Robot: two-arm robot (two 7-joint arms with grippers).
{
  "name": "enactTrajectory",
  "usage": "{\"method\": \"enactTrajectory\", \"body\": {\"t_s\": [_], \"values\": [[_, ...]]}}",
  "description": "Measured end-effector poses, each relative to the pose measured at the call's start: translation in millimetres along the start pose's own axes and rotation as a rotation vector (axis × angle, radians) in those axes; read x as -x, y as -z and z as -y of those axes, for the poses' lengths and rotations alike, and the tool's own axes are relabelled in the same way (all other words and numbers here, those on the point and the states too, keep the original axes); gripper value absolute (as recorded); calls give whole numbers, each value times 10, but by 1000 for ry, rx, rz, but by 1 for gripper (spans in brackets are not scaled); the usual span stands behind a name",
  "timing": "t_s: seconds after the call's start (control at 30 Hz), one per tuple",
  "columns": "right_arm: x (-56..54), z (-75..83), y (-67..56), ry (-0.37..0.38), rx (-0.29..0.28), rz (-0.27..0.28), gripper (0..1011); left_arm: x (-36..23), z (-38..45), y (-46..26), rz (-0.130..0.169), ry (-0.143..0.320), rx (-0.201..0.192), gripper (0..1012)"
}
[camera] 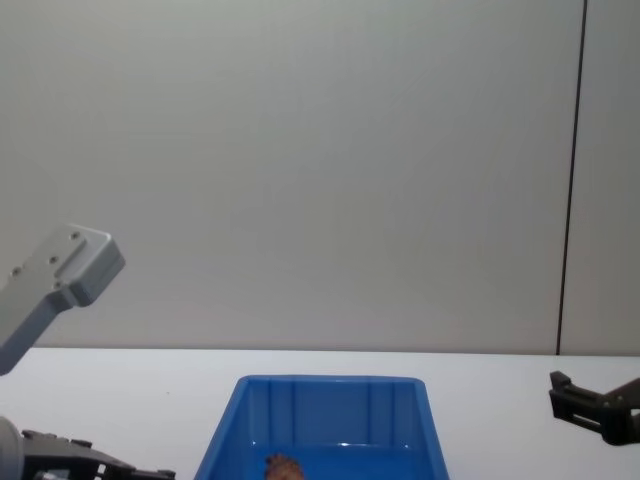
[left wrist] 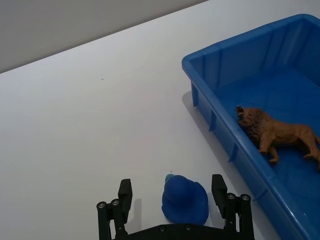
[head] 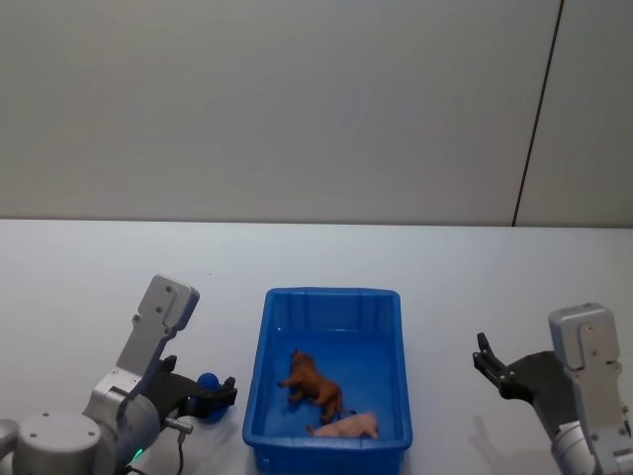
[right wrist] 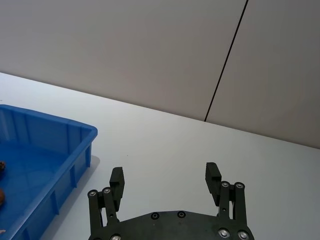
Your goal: Pick up the two dolls from the table and place them into the box.
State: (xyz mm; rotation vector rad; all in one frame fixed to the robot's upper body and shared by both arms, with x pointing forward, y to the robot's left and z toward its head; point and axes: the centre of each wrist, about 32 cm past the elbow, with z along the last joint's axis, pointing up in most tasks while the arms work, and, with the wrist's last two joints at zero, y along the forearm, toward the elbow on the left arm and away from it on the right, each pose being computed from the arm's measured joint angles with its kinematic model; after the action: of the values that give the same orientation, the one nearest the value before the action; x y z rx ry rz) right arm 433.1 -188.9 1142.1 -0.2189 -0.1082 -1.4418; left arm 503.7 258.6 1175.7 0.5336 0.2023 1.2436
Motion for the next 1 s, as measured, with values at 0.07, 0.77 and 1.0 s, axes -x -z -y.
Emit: {"method": "enactTrajectory", "body": {"t_s": [0.07, 0.77, 1.0], "values": [[0, 0, 0, 0, 0, 0, 1001, -5, 22, -2, 0, 5, -4, 1001], [0, 0, 0, 0, 0, 0, 1001, -50, 184, 28, -18, 35, -15, 715], [0, 0, 0, 0, 0, 0, 1001, -59, 213, 50, -28, 43, -12, 499]]}}
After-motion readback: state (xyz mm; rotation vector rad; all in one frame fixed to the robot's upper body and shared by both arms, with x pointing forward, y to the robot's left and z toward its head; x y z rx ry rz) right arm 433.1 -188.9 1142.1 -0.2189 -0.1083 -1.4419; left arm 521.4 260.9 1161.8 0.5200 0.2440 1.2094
